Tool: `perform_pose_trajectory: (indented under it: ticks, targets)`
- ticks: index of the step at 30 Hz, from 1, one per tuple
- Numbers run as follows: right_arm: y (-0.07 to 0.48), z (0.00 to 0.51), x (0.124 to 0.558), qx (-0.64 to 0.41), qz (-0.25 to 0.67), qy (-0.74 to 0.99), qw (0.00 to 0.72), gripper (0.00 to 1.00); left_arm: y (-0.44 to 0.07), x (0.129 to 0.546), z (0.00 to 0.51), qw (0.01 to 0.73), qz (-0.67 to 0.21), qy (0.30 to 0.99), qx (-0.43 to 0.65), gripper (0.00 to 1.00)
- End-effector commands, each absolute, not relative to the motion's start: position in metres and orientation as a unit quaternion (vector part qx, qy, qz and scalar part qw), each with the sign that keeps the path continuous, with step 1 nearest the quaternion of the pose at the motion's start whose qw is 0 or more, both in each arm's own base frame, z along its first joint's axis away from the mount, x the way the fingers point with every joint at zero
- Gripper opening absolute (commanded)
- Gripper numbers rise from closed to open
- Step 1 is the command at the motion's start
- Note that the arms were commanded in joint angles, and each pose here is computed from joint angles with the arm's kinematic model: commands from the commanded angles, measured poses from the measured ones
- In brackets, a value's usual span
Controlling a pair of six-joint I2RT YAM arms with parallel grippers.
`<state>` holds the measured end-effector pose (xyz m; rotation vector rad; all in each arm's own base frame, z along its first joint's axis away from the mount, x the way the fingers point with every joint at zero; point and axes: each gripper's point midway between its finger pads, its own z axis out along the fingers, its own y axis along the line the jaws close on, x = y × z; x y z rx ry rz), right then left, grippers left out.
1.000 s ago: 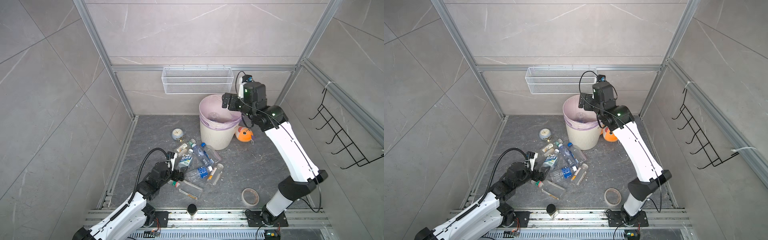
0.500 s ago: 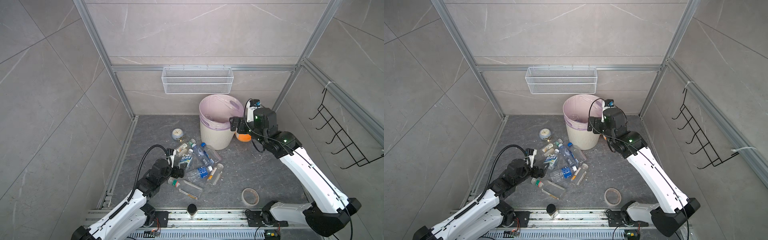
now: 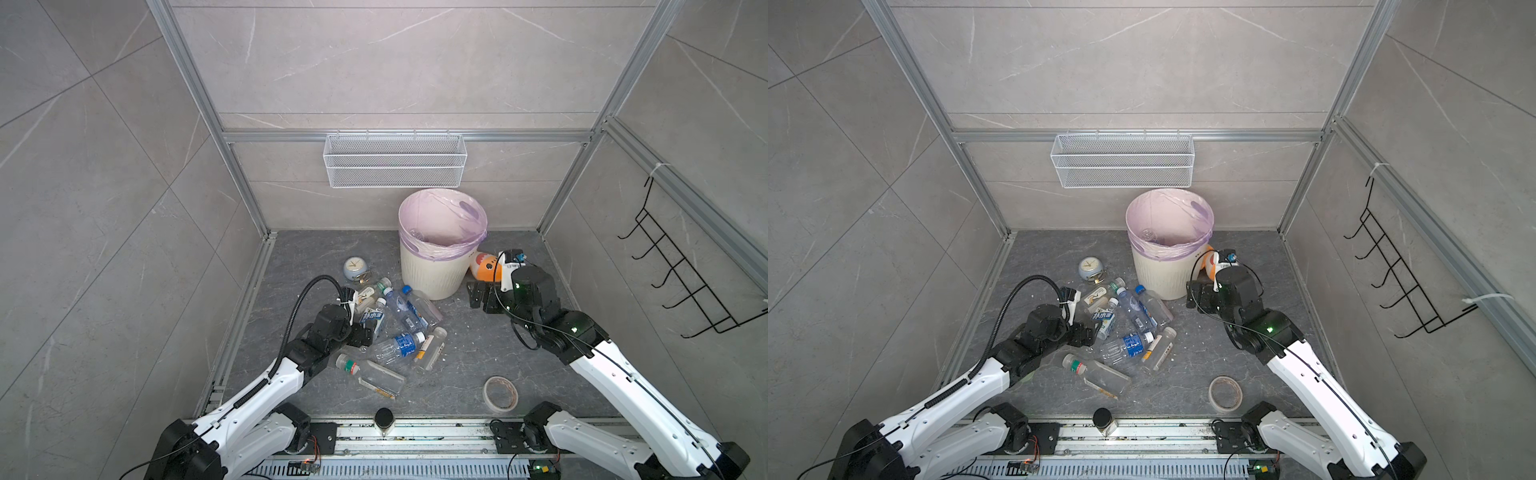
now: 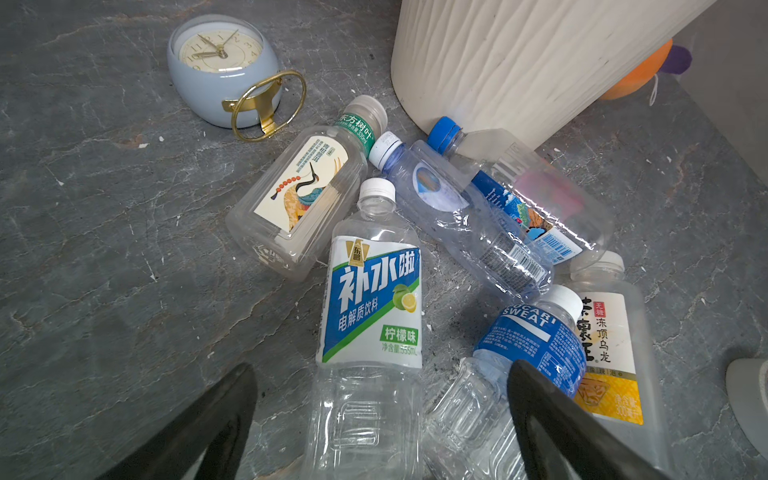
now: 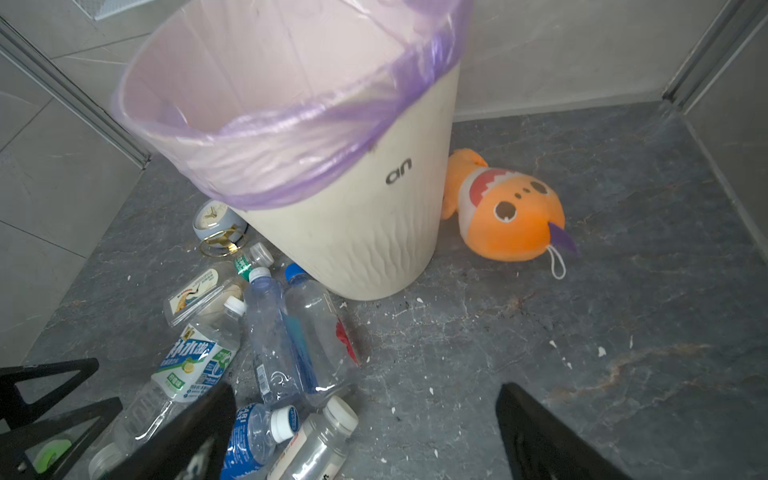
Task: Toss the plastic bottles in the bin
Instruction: 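Return the right gripper to the pile while the left gripper lowers toward a bottle, then close the left gripper on the green-and-blue-labelled bottle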
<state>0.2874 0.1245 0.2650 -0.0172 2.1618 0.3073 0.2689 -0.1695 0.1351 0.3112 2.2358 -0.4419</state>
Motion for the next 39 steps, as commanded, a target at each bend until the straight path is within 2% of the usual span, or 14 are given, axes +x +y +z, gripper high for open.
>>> perform_pose_trajectory:
  ticks: [1,10,18,28,39]
  targets:
    - [0.121,0.243,0.275,0.006,0.137,0.883,0.449,1.00,-0.173,0.276,0.146,0.413,-0.173,0.887,0.116,0.96]
    - [0.109,0.177,0.249,0.023,0.135,0.904,0.405,1.00,-0.186,0.281,0.118,0.350,-0.161,0.913,0.131,0.95]
    - [0.107,0.140,0.237,0.023,0.131,0.917,0.375,1.00,-0.189,0.283,0.099,0.318,-0.147,0.927,0.133,0.95]
    - [0.099,0.112,0.229,0.031,0.118,0.925,0.361,1.00,-0.192,0.287,0.085,0.288,-0.126,0.939,0.141,0.93]
    - [0.102,0.111,0.229,0.027,0.128,0.921,0.366,1.00,-0.193,0.286,0.072,0.273,-0.083,0.947,0.151,0.92]
